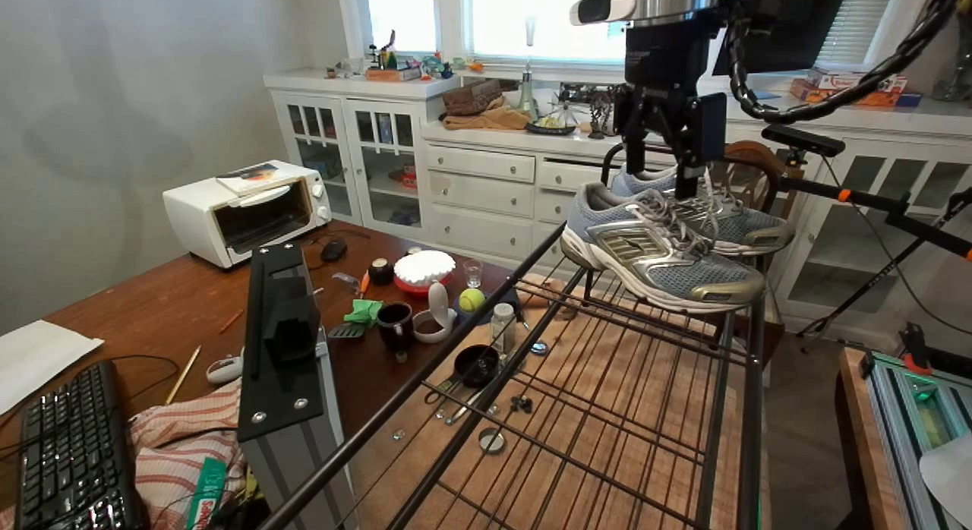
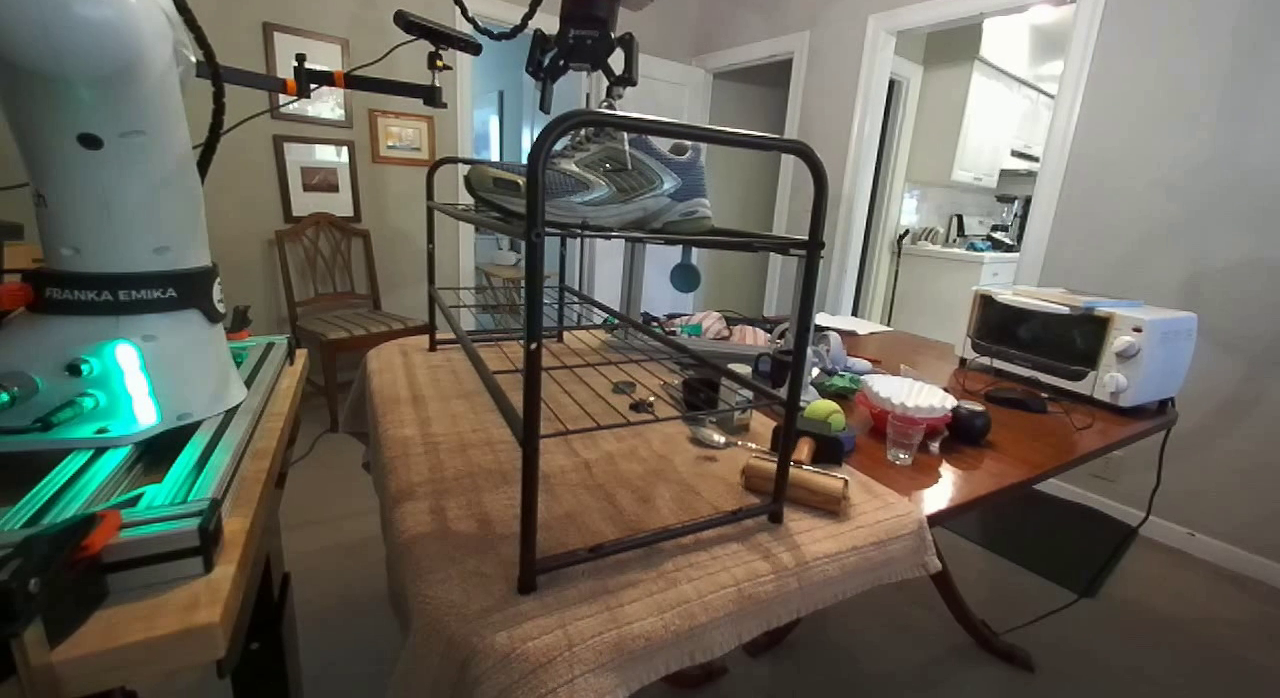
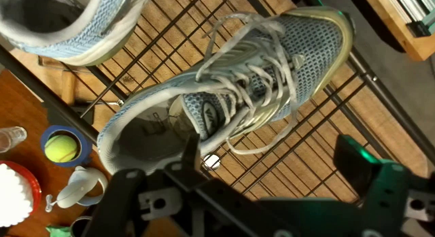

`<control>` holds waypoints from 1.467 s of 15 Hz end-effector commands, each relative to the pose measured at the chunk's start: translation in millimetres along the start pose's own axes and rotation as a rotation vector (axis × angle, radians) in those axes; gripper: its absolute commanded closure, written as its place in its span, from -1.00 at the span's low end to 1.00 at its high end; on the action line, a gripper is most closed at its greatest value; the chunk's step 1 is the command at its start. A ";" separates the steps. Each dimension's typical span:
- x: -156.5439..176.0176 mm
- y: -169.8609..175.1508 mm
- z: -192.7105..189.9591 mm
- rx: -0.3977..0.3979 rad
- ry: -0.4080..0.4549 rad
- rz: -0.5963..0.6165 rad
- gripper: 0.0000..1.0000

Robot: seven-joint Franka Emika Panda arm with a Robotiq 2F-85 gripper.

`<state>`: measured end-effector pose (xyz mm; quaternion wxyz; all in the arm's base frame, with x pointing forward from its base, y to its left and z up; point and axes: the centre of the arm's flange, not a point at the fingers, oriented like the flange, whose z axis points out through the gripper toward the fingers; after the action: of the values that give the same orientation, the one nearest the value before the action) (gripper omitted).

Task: Turn the shoe on the left 90 degrees to the right

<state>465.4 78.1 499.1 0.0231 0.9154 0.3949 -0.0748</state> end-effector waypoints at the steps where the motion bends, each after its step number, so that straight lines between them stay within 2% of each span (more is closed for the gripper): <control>1: -4.5 -18.5 -3.4 -0.011 0.034 0.198 -1.00; 11: -37.7 -26.0 -10.3 -0.057 0.057 0.743 -1.00; 19: -78.6 -27.7 -15.7 -0.124 0.072 1.173 -1.00; 22: -90.1 -29.4 -18.0 -0.144 0.083 1.265 -1.00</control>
<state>404.0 39.2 532.1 0.0895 0.9808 -0.1732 0.0033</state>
